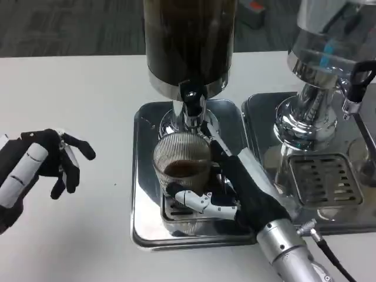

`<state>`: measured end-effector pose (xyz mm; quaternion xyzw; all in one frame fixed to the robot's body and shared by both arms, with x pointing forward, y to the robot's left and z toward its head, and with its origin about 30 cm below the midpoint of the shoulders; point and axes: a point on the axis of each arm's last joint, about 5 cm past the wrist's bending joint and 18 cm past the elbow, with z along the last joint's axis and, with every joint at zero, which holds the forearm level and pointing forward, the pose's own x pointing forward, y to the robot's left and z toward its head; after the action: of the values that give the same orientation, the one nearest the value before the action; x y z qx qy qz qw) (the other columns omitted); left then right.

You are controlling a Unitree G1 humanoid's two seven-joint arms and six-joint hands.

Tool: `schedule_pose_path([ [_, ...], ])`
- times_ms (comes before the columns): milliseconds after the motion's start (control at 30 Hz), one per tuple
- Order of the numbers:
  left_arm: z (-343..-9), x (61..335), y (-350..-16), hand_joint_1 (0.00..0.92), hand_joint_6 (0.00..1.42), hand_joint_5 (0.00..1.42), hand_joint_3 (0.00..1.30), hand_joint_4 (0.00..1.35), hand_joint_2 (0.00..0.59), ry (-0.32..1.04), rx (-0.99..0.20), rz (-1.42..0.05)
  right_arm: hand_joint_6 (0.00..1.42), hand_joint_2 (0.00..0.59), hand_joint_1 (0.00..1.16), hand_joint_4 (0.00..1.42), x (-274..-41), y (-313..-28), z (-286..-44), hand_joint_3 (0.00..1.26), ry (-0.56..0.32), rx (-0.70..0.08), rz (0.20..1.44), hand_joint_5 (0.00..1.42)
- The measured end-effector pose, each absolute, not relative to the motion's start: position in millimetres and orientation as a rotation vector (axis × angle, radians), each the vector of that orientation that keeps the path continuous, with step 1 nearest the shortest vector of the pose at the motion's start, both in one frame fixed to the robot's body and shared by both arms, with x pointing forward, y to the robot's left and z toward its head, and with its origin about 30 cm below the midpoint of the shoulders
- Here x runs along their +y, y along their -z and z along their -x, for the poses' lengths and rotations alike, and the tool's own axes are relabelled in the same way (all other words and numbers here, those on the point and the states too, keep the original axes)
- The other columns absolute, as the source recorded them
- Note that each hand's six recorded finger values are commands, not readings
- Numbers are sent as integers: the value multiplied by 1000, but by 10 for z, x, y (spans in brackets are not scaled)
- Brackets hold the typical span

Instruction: Grasp the cup under the faucet to collect the drink, then remove the cup.

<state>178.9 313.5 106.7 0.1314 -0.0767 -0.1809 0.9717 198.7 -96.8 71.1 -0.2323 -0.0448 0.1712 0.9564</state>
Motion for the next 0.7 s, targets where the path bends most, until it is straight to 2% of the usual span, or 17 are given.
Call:
schedule_pose_path([
  [333, -1786, 3158, -1076, 0, 1284, 1039, 746, 1005, 183, 378, -145, -275, 540, 217, 658, 186, -902, -686, -1965, 211, -312, -93, 464, 327],
  [700, -1783, 3174, -1082, 0, 1266, 1028, 740, 998, 175, 380, -140, -280, 633, 225, 675, 294, -857, -634, -1936, 300, -281, -112, 452, 427],
])
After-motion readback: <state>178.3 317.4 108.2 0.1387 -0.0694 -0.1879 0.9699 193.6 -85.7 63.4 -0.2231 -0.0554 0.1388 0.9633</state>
